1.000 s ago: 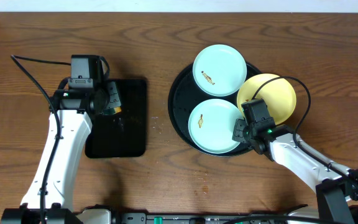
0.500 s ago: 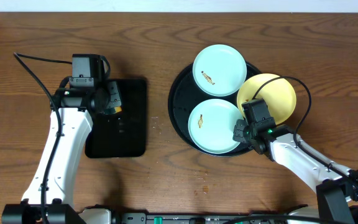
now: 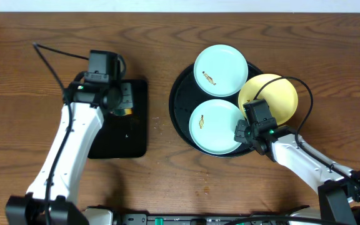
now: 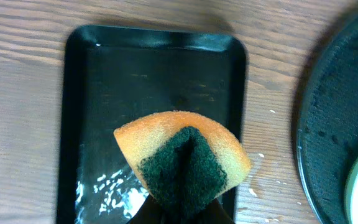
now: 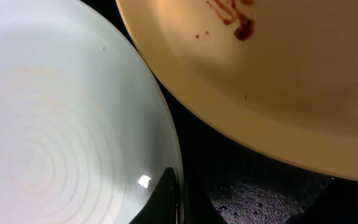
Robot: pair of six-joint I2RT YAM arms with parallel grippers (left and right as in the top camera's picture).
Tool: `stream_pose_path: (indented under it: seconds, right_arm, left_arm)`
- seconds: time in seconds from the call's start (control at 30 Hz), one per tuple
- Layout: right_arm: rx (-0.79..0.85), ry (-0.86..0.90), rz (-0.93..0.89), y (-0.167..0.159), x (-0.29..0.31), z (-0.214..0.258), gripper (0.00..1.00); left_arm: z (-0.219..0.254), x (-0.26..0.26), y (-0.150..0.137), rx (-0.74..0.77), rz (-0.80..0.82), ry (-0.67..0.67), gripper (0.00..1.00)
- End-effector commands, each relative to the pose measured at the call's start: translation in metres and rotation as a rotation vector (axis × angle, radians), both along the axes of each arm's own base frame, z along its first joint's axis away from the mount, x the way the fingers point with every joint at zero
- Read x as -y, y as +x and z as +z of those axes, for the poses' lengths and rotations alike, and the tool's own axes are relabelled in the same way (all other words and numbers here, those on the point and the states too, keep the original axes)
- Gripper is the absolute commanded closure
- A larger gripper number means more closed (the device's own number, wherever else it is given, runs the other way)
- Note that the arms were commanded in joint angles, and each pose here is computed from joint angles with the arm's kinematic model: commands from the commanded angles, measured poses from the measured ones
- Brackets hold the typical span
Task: Clean dirty plates on tray and stack at the side
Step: 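Carry the sponge with the left gripper toward the plates, then scrub the lower pale blue plate with the sponge in the left gripper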
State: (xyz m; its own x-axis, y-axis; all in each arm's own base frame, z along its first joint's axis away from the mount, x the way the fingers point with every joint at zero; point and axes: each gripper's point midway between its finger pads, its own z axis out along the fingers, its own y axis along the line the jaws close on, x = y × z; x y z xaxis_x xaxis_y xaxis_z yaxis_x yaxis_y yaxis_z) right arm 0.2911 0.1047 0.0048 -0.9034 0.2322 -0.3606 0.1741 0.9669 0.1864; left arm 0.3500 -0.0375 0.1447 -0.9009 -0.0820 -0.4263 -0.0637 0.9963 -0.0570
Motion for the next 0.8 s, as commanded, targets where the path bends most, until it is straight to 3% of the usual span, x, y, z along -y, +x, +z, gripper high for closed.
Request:
stream_pose_path:
  seconds: [0.0, 0.2, 0.47, 0.77]
  right_arm:
    - [-0.016, -0.008, 0.008, -0.004, 0.000, -0.004, 0.99]
    - [-0.016, -0.009, 0.009, -0.004, 0.000, -0.004, 0.99]
    - [-0.016, -0.010, 0.011, -0.004, 0.000, -0.004, 0.99]
    - [-0.016, -0.010, 0.011, -0.004, 0.000, -0.004, 0.99]
  left_arm:
    - [0.001, 0.055, 0.010, 0.010, -0.176, -0.156, 0.93]
    - [-0.006, 0.120, 0.018, 0.063, -0.338, -0.189, 0.92]
    - [-0.044, 0.207, 0.000, 0.031, -0.546, -0.191, 0.93]
    - [-0.072, 0.248, -0.018, -0.009, -0.603, -0.192, 0.92]
